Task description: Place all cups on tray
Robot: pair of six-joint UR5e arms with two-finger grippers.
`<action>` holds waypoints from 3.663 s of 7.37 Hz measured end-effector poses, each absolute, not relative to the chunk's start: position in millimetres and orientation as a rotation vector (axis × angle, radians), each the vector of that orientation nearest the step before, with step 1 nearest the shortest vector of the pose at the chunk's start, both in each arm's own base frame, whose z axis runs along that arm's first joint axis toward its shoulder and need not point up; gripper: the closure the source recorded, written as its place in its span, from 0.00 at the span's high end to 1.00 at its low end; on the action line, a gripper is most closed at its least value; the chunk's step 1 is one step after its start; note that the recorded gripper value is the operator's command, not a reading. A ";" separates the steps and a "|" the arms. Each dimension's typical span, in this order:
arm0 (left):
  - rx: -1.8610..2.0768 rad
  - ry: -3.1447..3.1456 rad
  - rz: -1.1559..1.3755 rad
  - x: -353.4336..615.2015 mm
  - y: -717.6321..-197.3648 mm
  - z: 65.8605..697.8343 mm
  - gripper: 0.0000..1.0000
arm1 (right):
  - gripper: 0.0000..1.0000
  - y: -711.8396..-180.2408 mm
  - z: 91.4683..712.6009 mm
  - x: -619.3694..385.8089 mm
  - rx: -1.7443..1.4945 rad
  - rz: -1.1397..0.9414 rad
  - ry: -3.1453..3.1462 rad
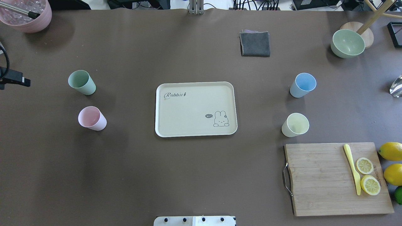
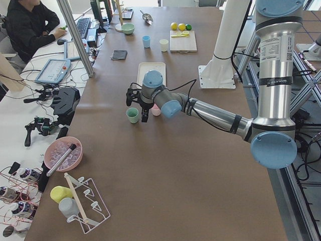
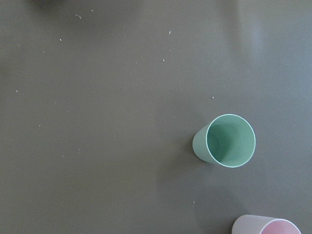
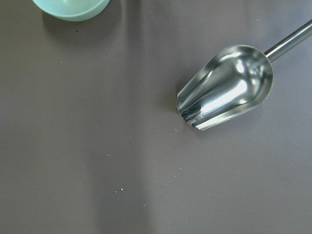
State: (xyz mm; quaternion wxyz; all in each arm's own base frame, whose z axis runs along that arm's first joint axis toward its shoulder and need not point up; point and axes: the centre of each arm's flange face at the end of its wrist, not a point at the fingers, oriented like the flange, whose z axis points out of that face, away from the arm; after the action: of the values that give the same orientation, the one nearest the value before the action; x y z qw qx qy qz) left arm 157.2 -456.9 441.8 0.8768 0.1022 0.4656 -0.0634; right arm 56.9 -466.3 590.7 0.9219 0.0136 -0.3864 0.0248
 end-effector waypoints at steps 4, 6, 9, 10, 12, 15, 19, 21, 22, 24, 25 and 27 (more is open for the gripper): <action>0.180 0.968 -0.114 264.2 -426.7 409.7 0.97 | 1.00 -465.1 592.3 56.6 0.024 0.051 -0.795; 0.158 0.958 -0.112 291.4 -433.5 414.8 0.91 | 1.00 -464.9 592.5 56.7 0.024 0.053 -0.795; 0.131 0.940 -0.098 311.3 -434.6 427.3 0.88 | 1.00 -465.4 591.0 56.6 0.026 0.052 -0.796; 0.121 0.934 -0.091 316.9 -432.6 432.1 0.86 | 1.00 -466.6 587.6 54.9 0.030 0.048 -0.801; 0.107 0.921 -0.087 322.5 -431.3 441.0 0.73 | 1.00 -468.8 564.7 36.3 0.029 0.054 -0.830; 0.103 0.917 -0.082 326.2 -428.9 443.7 0.33 | 1.00 -473.9 522.3 -12.8 -0.004 0.077 -0.850; 0.093 0.919 -0.060 337.5 -422.4 443.6 0.00 | 1.00 -483.4 489.2 -79.3 -0.007 0.140 -0.876; 0.099 0.934 -0.053 335.3 -421.1 434.9 0.00 | 1.00 -482.1 483.5 -99.7 -0.006 0.159 -0.884; 0.108 0.946 -0.058 327.4 -423.2 426.1 0.00 | 1.00 -481.7 481.9 -104.0 -0.004 0.156 -0.885; 0.097 0.965 -0.091 314.8 -445.5 390.7 0.00 | 1.00 -480.7 476.7 -121.4 0.001 0.142 -0.874; 0.081 0.955 -0.111 320.8 -461.5 352.3 0.00 | 1.00 -479.2 469.6 -144.1 0.011 0.152 -0.857; 0.062 0.932 -0.159 343.3 -476.6 287.8 0.00 | 1.00 -469.2 450.3 -199.7 0.044 0.171 -0.871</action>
State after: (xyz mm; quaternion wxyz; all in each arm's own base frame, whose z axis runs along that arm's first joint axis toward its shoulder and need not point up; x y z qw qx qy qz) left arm 343.3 -476.6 287.8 0.8899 0.0301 0.4486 -0.0764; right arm -199.7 -469.2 450.3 0.9029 0.0212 -0.4212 0.0828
